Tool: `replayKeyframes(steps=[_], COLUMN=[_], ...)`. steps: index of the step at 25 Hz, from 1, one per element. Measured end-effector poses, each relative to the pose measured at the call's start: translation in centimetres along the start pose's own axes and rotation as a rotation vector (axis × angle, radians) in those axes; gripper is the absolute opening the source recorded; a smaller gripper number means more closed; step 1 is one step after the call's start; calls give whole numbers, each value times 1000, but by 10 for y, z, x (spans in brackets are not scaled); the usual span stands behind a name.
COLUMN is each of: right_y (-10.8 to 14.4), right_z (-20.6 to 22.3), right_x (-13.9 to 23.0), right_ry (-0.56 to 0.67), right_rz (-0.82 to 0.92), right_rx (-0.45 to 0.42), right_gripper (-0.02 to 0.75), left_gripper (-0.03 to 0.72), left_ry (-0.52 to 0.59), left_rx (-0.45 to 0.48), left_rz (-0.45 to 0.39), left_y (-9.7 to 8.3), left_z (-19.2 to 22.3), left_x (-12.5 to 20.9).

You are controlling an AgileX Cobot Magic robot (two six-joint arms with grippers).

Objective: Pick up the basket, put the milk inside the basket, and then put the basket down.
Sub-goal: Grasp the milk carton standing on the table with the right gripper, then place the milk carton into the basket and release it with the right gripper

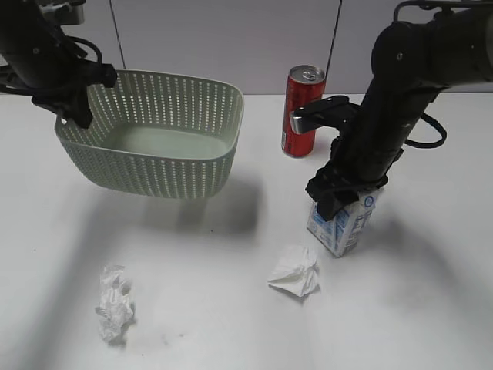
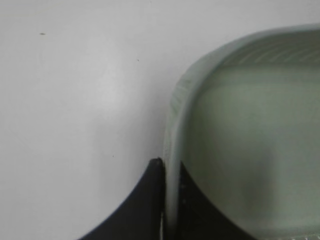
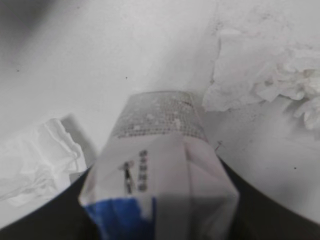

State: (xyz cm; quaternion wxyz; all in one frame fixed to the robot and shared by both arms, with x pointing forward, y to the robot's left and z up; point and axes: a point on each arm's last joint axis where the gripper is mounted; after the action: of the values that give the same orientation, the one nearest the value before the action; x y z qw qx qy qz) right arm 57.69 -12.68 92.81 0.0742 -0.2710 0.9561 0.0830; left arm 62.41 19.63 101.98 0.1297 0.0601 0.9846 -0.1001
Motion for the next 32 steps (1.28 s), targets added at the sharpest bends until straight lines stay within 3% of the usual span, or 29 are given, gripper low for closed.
replayKeyframes(steps=[6,14,23,32], right_y=[2,13,49,107], right_z=[-16,-74,-157,-161], right_x=[-14,-42,-74,-98], right_ry=[-3,27,-243,-367], right_rz=[-10,-40,-132,-277], right_rx=[-13,-79,-116,-142], right_gripper=[316,314,314,314], left_gripper=[-15,-15,-15,-15], left_ry=[0,0,-1,-1], left_rx=[0,0,0,0], left_rz=[0,0,0,0], left_y=[0,0,0,0], left_z=[0,0,0,0], left_x=[0,0,0,0])
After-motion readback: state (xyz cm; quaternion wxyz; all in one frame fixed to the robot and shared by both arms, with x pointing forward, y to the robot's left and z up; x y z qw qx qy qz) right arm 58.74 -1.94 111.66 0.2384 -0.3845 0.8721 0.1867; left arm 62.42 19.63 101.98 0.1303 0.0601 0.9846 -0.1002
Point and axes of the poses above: a point on each arm's last joint axis where the gripper is mounted, z pointing out along that axis toward the gripper, y along the wrist's bending axis when the last joint is at zero, x = y × z
